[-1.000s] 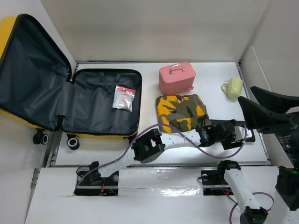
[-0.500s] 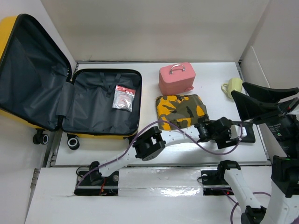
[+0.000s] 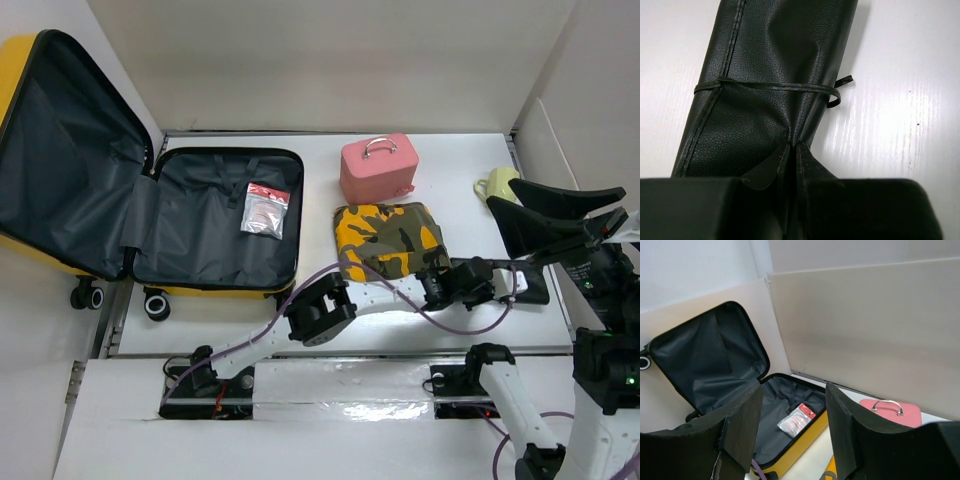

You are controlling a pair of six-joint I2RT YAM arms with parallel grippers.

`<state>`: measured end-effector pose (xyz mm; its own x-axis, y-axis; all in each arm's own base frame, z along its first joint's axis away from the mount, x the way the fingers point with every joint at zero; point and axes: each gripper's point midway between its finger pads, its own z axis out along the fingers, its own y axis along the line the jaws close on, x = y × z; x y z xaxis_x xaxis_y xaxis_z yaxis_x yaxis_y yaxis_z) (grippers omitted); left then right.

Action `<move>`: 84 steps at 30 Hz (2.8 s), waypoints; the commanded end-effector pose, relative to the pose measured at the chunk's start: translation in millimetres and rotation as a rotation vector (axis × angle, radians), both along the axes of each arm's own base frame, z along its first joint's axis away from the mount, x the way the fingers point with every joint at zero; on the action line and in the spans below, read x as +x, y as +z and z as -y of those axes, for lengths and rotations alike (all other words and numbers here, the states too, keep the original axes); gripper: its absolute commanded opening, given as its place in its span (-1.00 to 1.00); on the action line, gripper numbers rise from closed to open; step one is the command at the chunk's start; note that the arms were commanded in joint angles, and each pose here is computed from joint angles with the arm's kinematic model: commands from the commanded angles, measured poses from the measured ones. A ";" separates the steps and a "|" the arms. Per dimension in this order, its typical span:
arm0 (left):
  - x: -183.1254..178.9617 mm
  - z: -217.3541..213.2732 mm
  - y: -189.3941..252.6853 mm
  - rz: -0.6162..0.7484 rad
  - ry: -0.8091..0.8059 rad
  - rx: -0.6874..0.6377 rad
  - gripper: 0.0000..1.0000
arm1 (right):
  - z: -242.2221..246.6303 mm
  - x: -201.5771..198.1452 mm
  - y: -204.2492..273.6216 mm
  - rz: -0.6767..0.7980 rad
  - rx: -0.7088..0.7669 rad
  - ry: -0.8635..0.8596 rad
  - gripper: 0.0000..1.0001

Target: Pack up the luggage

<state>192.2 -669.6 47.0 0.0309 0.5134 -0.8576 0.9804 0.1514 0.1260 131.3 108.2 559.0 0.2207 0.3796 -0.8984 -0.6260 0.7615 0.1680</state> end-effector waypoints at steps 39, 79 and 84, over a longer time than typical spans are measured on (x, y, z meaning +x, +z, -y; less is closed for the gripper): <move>210.6 -577.9 301.6 -0.277 1.099 -0.891 -1.00 | -4.7 37.1 -62.6 -0.053 0.036 0.021 0.14; 67.7 -551.6 289.3 -0.191 0.979 -0.777 -1.00 | 148.9 224.8 -239.3 -0.620 0.005 -0.807 -0.54; 32.3 -537.3 278.9 -0.168 0.881 -0.762 -1.00 | 210.9 255.6 -272.1 -0.685 0.092 -0.989 0.37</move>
